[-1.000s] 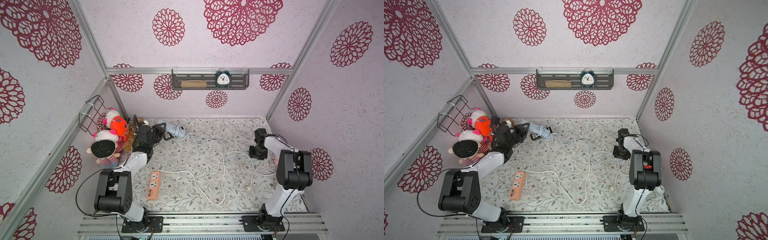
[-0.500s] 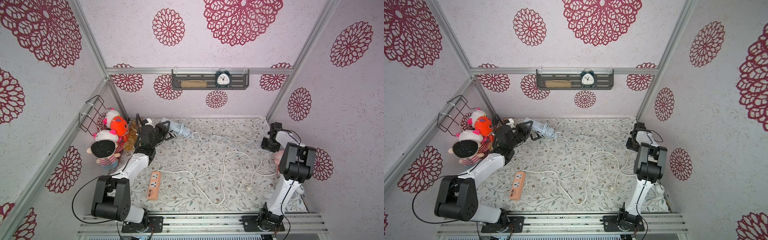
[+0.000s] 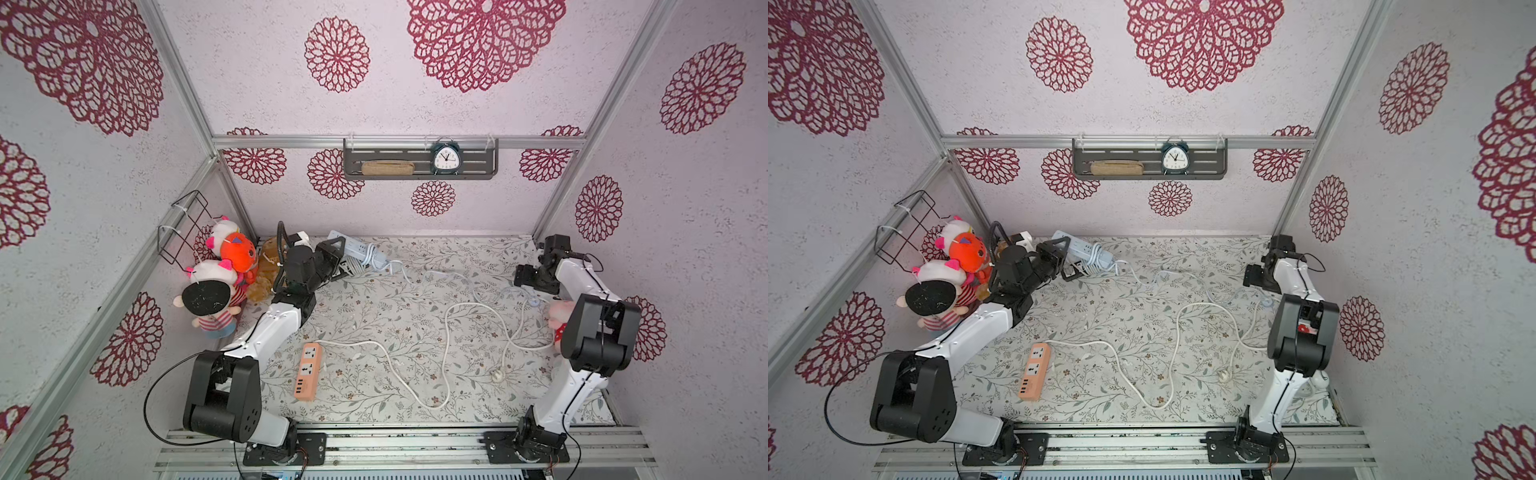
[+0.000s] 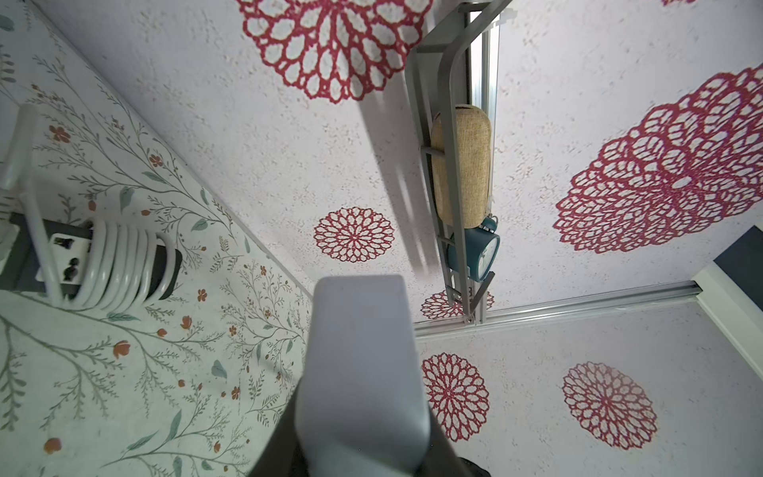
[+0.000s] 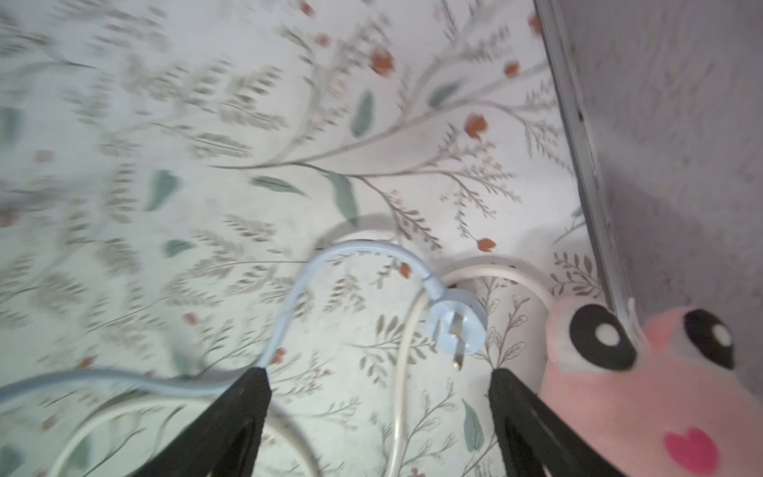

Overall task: Unwrap the cord wrapped around the power strip
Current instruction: Unwrap the power cord from the power strip.

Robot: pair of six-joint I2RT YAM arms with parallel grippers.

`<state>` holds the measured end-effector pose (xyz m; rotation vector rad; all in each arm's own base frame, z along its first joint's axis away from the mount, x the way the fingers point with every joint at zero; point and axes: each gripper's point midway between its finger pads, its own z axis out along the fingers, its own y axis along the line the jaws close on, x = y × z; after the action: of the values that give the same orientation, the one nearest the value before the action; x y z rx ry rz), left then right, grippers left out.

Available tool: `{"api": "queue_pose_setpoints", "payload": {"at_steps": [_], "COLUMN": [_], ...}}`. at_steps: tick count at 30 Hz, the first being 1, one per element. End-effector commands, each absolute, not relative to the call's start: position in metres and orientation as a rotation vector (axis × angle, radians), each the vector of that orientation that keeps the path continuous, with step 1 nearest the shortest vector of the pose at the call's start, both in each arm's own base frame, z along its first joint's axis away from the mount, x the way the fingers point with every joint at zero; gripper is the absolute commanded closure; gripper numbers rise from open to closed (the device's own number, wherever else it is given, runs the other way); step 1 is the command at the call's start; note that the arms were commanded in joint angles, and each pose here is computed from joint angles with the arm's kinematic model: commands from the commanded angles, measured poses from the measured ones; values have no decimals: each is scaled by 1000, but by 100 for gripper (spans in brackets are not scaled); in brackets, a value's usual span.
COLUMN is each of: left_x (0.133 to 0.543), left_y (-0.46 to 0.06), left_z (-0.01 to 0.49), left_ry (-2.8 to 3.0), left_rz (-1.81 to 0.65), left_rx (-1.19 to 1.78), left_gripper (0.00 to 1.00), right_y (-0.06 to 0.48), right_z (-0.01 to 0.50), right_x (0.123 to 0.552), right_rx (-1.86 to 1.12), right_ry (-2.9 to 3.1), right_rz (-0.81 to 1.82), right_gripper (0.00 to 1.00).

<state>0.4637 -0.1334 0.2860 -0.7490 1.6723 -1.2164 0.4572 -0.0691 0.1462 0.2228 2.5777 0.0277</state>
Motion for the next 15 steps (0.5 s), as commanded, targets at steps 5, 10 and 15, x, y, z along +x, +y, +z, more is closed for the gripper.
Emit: {"api": "queue_pose_setpoints", "payload": {"at_steps": [5,10,15], "left_x": [463,459,458], "left_y": [-145,-150,-153], "left_z": [312,307,300], "left_ry": [1636,1670,1678], "left_rz": [-1263,-1253,-1281], "left_rx": [-708,-699,-707], "left_gripper": [100,100,100], "right_y": [140,225,278], "right_z": [247,268,261], "right_x": [441,421,405], "right_rx": [-483,-688,-880], "right_ry": [2107,1965,1935], "right_rz": [609,807,849], "right_gripper": [18,40,32]}}
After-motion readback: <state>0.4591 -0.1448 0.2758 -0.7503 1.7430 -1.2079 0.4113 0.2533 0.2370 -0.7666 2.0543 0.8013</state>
